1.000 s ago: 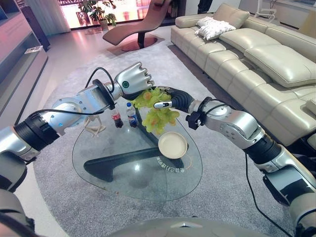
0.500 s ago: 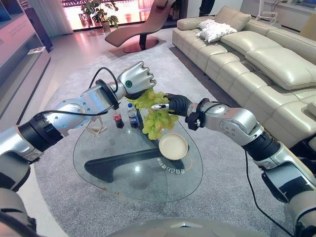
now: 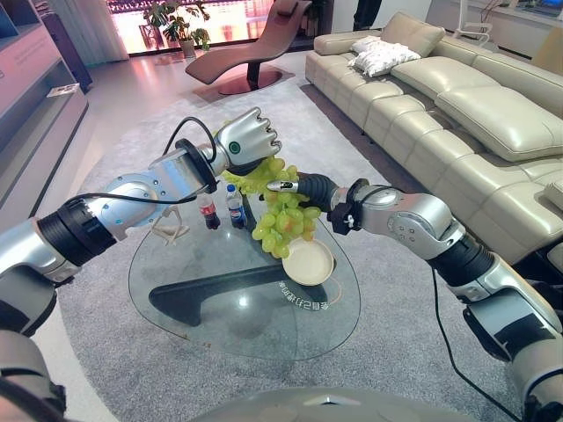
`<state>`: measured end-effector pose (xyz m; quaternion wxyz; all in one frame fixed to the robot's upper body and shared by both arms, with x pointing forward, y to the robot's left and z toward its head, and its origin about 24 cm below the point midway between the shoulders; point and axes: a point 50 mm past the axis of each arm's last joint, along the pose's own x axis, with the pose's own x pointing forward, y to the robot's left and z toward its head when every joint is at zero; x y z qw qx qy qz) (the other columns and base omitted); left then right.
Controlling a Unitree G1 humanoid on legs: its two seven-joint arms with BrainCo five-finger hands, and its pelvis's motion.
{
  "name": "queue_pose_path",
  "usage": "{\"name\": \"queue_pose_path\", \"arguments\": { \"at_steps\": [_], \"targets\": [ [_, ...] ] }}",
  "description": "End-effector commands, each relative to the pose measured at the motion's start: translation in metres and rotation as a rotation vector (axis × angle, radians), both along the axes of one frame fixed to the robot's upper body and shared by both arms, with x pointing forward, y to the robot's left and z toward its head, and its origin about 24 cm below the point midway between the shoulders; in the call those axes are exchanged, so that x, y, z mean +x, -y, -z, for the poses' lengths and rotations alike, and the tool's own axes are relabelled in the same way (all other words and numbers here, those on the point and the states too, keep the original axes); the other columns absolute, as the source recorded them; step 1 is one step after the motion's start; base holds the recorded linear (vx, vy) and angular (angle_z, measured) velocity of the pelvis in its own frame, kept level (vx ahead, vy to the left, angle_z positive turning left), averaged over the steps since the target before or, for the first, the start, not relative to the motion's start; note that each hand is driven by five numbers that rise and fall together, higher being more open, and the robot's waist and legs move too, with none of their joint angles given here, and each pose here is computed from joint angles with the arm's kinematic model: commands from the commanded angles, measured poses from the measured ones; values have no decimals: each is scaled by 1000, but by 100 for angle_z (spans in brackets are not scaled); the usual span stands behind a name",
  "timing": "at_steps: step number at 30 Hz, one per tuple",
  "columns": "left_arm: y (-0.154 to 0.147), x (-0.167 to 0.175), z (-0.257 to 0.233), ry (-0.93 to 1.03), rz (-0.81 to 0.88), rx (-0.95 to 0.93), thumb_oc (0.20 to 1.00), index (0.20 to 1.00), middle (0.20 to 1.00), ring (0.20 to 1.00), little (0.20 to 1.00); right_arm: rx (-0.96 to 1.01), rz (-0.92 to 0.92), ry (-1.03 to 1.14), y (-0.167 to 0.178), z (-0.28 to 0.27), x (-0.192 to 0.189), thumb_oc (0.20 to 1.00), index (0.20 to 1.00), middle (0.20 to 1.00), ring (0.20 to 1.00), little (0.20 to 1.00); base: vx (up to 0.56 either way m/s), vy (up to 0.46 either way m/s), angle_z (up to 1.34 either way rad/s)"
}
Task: Pick up fruits into the plate
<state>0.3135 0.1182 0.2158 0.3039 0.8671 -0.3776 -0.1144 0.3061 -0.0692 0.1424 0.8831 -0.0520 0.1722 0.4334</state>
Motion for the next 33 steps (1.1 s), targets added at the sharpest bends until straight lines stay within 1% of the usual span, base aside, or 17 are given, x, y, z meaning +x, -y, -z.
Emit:
{"name": "queue_pose_path", "arguments": {
  "at_steps": [1, 3, 4, 6, 9, 16, 22, 25, 28, 31, 33],
  "targets": [
    [35, -9, -130, 447, 90, -218, 200, 200, 200, 200, 200, 136, -372, -61, -73, -15, -40, 200, 200, 200, 200, 200, 0, 0, 0],
    [33, -9, -127, 430, 98, -226, 200, 200, 200, 200, 200, 147, -364, -61, -72, -15, -39, 200, 200, 200, 200, 200, 0, 0, 0],
    [33, -7, -124, 403, 97, -218, 322, 322, 322, 322, 322, 161, -354, -60, -71, -15, -39, 200, 200, 200, 200, 200, 0, 0, 0],
    [30, -5, -121, 387, 70, -202, 1000, 1000, 1000, 1000, 1000, 170, -348, -56, -69, -16, -37, 200, 200, 200, 200, 200, 0, 0, 0],
    [20, 6, -112, 325, -41, -149, 1000, 1000, 1000, 1000, 1000, 188, -332, -48, -66, -18, -36, 200, 200, 200, 200, 200, 0, 0, 0],
    [-4, 23, -87, 153, -239, -74, 1000, 1000, 1000, 1000, 1000, 224, -274, -38, -59, -20, -32, 200, 200, 200, 200, 200, 0, 0, 0],
    [-30, 29, -62, 31, -294, 47, 1000, 1000, 1000, 1000, 1000, 229, -203, -42, -43, -15, -26, 200, 200, 200, 200, 200, 0, 0, 0],
    [-41, 30, -57, -5, -336, 68, 1000, 1000, 1000, 1000, 1000, 233, -168, -45, -36, -15, -23, 200, 200, 200, 200, 200, 0, 0, 0],
    [-56, 30, -56, -21, -388, 54, 1000, 1000, 1000, 1000, 1000, 244, -131, -49, -28, -12, -20, 200, 200, 200, 200, 200, 0, 0, 0],
    [-77, 31, -55, -24, -442, -25, 1000, 1000, 1000, 1000, 1000, 259, -65, -50, -15, -9, -17, 200, 200, 200, 200, 200, 0, 0, 0],
    [-95, 30, -48, -36, -477, -102, 1000, 1000, 1000, 1000, 1000, 266, -4, -57, 0, -3, -14, 200, 200, 200, 200, 200, 0, 0, 0]
  ]
}}
